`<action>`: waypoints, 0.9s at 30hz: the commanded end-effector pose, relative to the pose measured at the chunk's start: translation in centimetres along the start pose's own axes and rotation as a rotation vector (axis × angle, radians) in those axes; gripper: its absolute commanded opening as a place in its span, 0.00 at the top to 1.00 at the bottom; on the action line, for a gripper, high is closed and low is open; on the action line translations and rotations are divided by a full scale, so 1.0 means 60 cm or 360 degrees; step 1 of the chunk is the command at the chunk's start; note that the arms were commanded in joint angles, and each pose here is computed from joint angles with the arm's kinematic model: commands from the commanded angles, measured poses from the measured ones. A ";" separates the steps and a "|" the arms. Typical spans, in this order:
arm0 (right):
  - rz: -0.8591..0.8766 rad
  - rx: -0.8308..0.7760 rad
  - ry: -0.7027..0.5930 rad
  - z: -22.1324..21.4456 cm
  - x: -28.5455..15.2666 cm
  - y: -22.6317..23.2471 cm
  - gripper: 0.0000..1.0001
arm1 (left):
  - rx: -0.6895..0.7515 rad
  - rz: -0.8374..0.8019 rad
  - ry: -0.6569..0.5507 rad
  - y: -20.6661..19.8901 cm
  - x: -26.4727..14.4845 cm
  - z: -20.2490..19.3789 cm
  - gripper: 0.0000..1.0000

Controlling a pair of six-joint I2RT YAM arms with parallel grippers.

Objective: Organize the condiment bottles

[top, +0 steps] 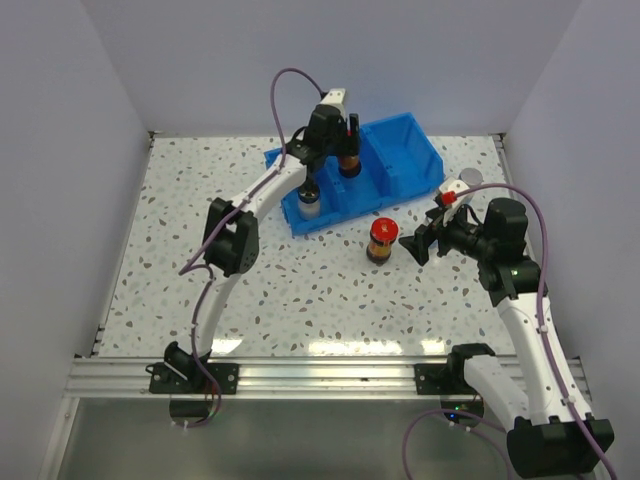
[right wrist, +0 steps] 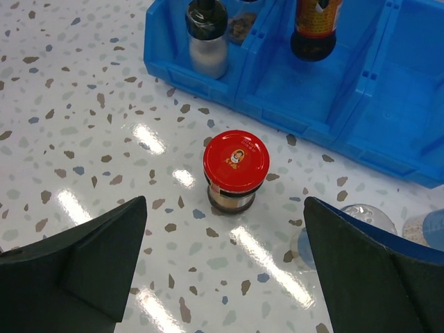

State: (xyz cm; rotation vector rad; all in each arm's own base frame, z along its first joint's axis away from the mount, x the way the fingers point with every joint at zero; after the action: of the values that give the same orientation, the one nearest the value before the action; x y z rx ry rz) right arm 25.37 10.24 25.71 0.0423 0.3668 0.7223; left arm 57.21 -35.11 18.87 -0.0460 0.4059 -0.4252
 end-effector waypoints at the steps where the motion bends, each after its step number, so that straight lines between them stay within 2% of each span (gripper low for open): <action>1: -0.0004 -0.0020 -0.0043 0.015 0.001 -0.003 0.01 | 0.0011 0.0001 -0.0399 -0.009 -0.022 0.130 0.97; 8: -0.0009 -0.0018 -0.0033 0.012 0.003 -0.006 0.01 | 0.0066 0.0041 -0.0352 -0.005 -0.004 0.102 0.79; 12: -0.0016 -0.0016 -0.0031 0.012 0.003 -0.008 0.01 | 0.0096 0.0064 -0.0313 -0.004 0.002 0.085 0.56; 17: -0.0023 -0.0017 -0.0024 0.009 0.005 -0.010 0.01 | 0.0130 0.0087 -0.0296 -0.010 0.005 0.074 0.43; 20: -0.0027 -0.0013 -0.0012 0.007 0.007 -0.012 0.01 | 0.0145 0.0089 -0.0293 -0.014 0.004 0.072 0.32; 21: -0.0029 -0.0012 -0.0012 0.007 0.006 -0.013 0.01 | 0.0149 0.0092 -0.0294 -0.014 0.003 0.073 0.24; 27: -0.0026 -0.0028 -0.0010 0.006 0.006 -0.013 0.01 | 0.0163 0.0085 -0.0327 -0.022 -0.010 0.092 0.18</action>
State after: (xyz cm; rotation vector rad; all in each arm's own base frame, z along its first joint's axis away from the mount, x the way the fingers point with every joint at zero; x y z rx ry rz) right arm 25.77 10.21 25.07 0.0466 0.3912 0.7192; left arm 57.90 -36.00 16.71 0.0645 0.3599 -0.3872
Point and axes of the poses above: each gripper's point midway between its finger pads, its own x axis out along the fingers, its own y axis along the line the jaws close on, z = x × y, the point moved 2 cm from there along -x, back along the fingers, and after that the axes turned 12 degrees about x, right-handed, at the moved point
